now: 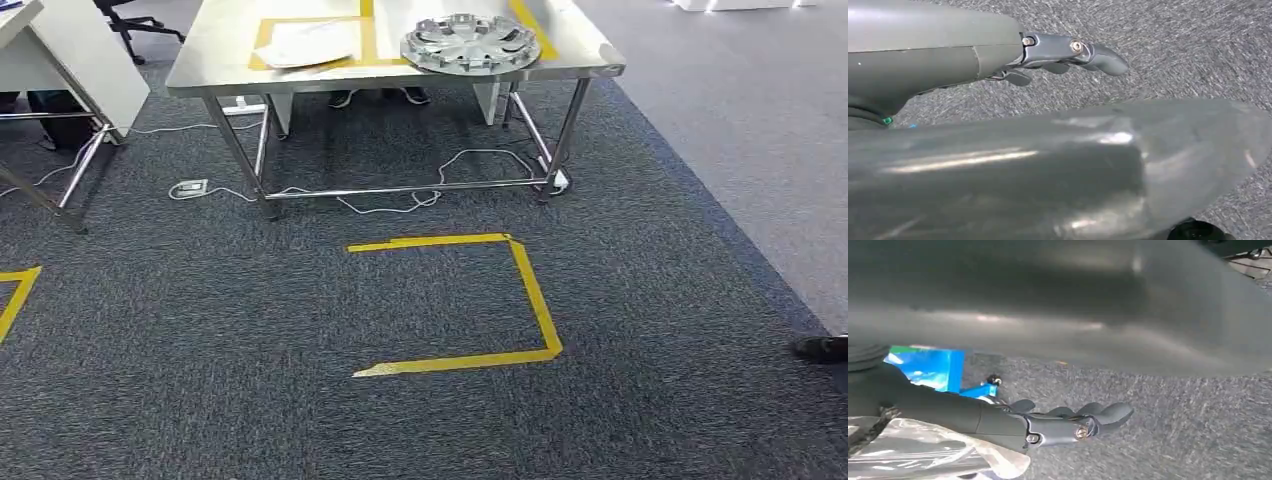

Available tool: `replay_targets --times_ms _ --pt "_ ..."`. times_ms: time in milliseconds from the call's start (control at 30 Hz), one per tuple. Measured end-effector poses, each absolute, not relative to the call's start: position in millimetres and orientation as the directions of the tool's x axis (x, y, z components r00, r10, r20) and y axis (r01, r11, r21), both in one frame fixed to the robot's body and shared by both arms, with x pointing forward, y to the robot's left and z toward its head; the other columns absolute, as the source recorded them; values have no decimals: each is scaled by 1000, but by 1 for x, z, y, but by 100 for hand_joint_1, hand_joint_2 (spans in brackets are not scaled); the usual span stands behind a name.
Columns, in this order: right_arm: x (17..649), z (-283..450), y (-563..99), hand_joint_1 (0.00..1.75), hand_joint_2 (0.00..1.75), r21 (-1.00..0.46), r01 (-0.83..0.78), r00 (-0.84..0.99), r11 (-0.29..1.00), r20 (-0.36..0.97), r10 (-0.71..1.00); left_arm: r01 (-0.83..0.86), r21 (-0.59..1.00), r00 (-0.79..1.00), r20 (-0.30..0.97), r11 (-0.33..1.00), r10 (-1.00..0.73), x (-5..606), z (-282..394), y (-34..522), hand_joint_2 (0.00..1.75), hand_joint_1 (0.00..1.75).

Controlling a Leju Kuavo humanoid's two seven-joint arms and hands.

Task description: Take the parts from the cabinet and place them on the table.

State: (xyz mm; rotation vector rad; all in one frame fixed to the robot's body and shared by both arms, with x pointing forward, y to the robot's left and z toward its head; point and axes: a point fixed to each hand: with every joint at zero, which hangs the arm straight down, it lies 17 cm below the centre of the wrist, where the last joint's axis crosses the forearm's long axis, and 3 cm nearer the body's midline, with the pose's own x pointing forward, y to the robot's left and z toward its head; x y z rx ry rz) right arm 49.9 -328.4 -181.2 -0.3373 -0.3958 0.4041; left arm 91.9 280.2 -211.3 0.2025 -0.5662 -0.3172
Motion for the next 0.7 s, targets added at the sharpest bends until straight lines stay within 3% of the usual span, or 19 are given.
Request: replay_targets --times_ms 700 --pt "50 -181 -327 0 0 -382 -287 854 878 313 415 216 266 810 488 939 -325 90 -212 285 0 0"
